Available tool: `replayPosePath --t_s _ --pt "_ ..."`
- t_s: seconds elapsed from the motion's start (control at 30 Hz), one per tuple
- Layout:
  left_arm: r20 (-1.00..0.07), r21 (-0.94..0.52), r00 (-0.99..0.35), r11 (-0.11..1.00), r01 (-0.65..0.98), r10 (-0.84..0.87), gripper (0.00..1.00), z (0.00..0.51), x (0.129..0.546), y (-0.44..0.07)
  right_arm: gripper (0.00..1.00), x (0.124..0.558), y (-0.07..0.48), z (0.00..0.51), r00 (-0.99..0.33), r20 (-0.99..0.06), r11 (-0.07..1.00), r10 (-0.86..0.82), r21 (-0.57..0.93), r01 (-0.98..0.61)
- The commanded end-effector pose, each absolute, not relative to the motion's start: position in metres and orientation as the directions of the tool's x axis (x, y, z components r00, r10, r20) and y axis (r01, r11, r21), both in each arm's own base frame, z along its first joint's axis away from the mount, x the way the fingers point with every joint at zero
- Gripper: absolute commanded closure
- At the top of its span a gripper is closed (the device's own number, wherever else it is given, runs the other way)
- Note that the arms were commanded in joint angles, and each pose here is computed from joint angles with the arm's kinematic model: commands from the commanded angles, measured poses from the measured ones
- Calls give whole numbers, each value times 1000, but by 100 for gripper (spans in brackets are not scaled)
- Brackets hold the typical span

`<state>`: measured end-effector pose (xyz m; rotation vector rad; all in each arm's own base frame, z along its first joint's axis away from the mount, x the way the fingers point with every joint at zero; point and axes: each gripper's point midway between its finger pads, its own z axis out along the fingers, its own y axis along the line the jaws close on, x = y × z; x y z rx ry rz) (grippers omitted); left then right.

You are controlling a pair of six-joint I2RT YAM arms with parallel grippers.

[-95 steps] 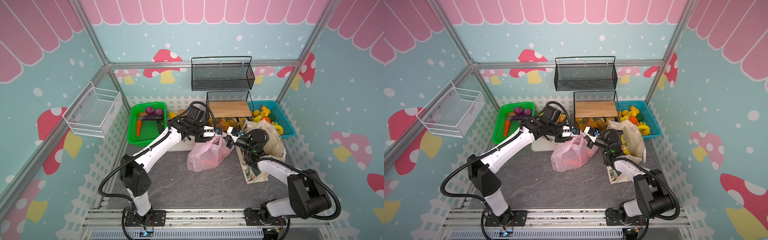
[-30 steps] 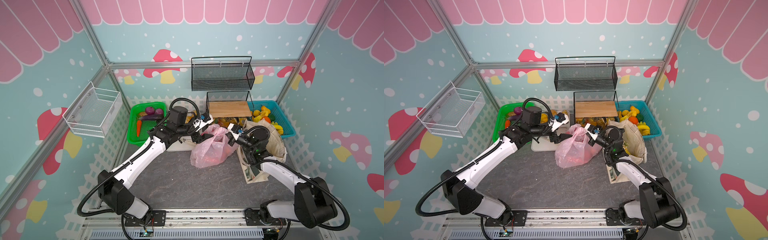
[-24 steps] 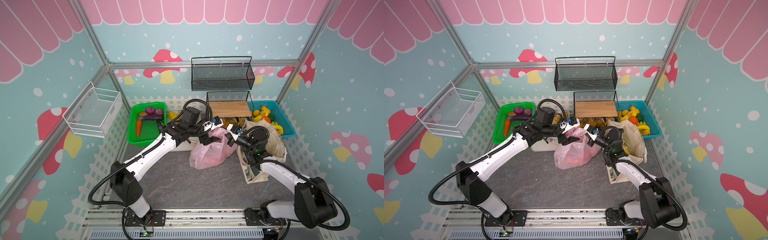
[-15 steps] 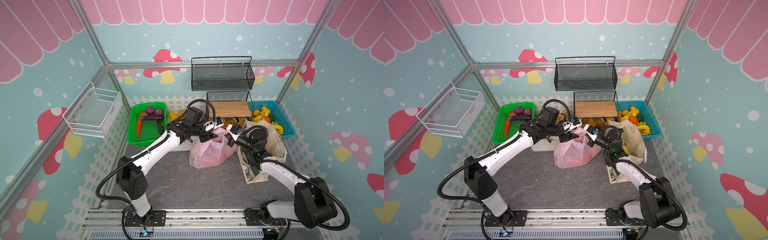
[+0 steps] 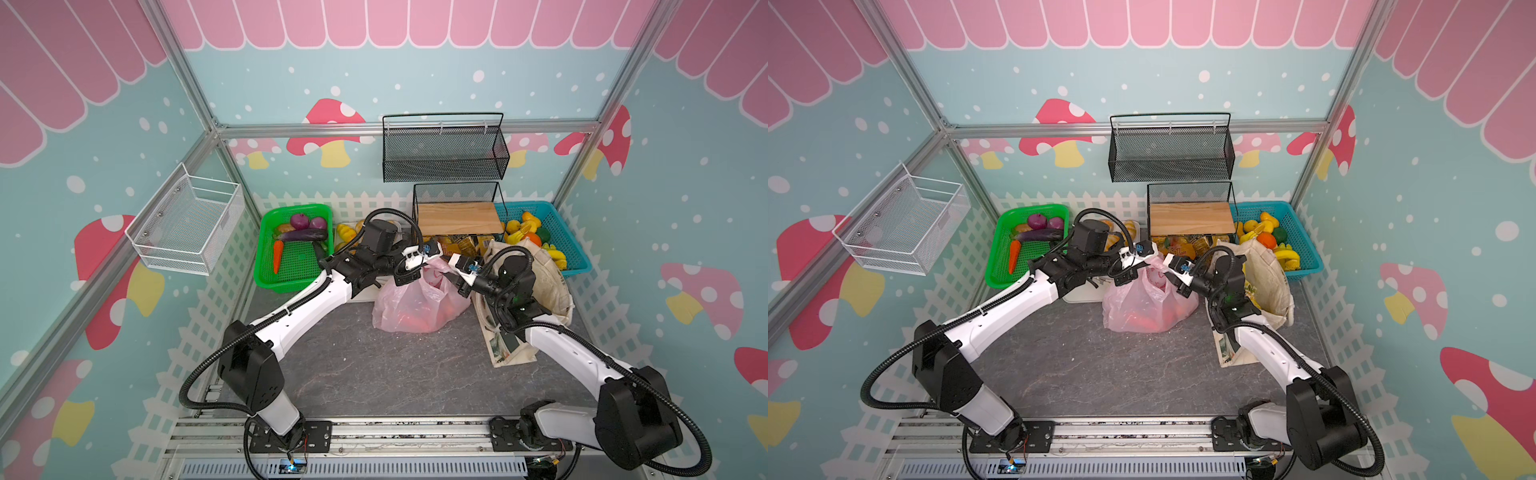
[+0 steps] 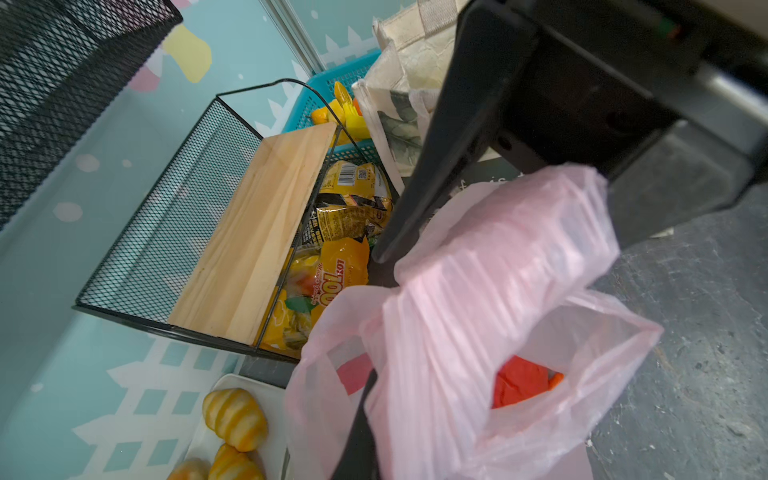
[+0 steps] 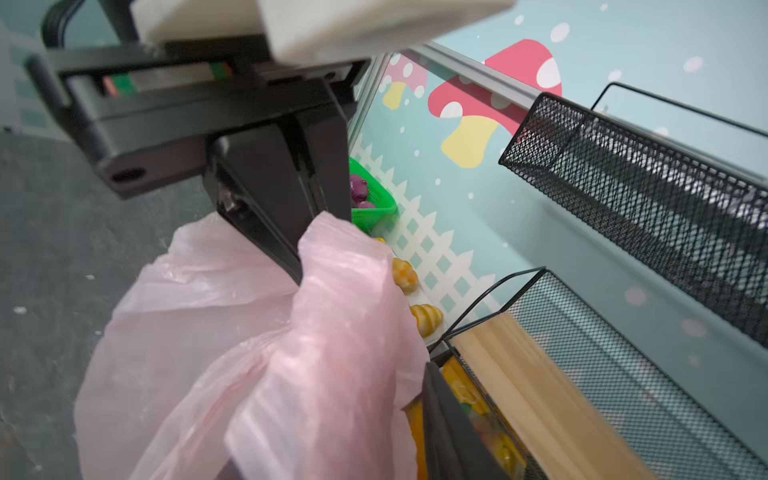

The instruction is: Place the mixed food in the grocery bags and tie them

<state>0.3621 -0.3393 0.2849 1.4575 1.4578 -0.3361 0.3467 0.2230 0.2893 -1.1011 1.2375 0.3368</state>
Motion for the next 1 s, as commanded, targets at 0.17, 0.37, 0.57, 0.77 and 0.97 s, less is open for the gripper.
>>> replayPosePath --t_s 0.17,0.37,0.57,0.77,0.97 --pt "-726 558 383 165 813 571 100 298 357 -339 43 340 232 287 374 -855 378 -360 -500 -779" --pt "-718 564 396 146 813 572 100 294 353 -339 46 352 243 283 365 -867 348 -338 -476 -808" --pt "-717 564 398 141 814 572 100 294 352 -340 58 363 246 276 362 -863 341 -352 -479 -809" --pt "-720 562 396 145 814 569 100 296 352 -342 65 368 250 272 344 -875 332 -341 -455 -826" --pt "-735 546 373 168 820 566 100 299 354 -342 81 372 252 269 322 -885 352 -337 -436 -828"
